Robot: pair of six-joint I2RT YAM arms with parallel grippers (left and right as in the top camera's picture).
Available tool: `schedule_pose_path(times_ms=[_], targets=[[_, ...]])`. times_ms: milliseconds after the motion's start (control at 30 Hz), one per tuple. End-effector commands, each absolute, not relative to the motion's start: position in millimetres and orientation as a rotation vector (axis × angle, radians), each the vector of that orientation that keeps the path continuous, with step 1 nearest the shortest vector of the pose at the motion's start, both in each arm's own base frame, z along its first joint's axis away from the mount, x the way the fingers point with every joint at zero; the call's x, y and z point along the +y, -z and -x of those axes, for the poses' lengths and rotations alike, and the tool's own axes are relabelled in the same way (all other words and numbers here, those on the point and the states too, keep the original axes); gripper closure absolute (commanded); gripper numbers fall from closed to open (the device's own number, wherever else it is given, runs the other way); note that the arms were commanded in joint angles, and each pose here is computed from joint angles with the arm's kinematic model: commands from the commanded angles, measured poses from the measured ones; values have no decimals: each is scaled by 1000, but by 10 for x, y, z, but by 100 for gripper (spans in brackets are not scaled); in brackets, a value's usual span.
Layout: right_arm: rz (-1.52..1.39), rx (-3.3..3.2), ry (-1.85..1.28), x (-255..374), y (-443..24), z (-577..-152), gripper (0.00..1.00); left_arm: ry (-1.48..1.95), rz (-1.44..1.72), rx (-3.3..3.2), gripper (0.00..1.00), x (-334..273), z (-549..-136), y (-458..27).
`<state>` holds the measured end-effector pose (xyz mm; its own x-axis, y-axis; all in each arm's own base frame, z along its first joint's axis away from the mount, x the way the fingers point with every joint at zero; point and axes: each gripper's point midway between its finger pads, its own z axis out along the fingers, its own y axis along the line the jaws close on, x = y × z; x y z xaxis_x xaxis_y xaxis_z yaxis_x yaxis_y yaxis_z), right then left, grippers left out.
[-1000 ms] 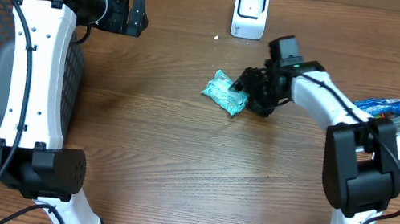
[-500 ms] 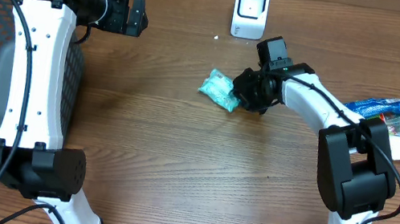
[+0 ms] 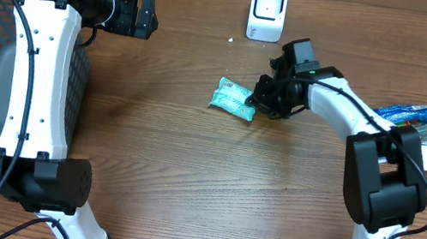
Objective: Scan the item barcode
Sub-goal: 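Lift the mint-green pack up toward the scanner with the right gripper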
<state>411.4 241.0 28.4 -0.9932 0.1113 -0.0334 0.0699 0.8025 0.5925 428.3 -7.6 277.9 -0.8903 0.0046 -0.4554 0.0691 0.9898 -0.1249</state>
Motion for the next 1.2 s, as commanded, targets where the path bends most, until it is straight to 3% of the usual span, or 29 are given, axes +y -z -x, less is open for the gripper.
schedule_pose_path(times_ms=[0, 300, 600, 1167], targets=[[213, 2703, -1045, 2351, -1001, -4218, 96, 205, -46, 2666, 0, -78, -4295, -2756], [624, 2431, -907, 2165, -1780, -4101, 96, 205, -47, 2667, 1, -80, -4297, -2752], [773, 2217, -821, 2122, -2446, -3943, 96, 206, -48, 2668, 1, -83, -4297, -2750], [708, 2247, -678, 2022, -2393, -4070, 96, 206, -48, 2668, 0, -83, -4297, -2750]])
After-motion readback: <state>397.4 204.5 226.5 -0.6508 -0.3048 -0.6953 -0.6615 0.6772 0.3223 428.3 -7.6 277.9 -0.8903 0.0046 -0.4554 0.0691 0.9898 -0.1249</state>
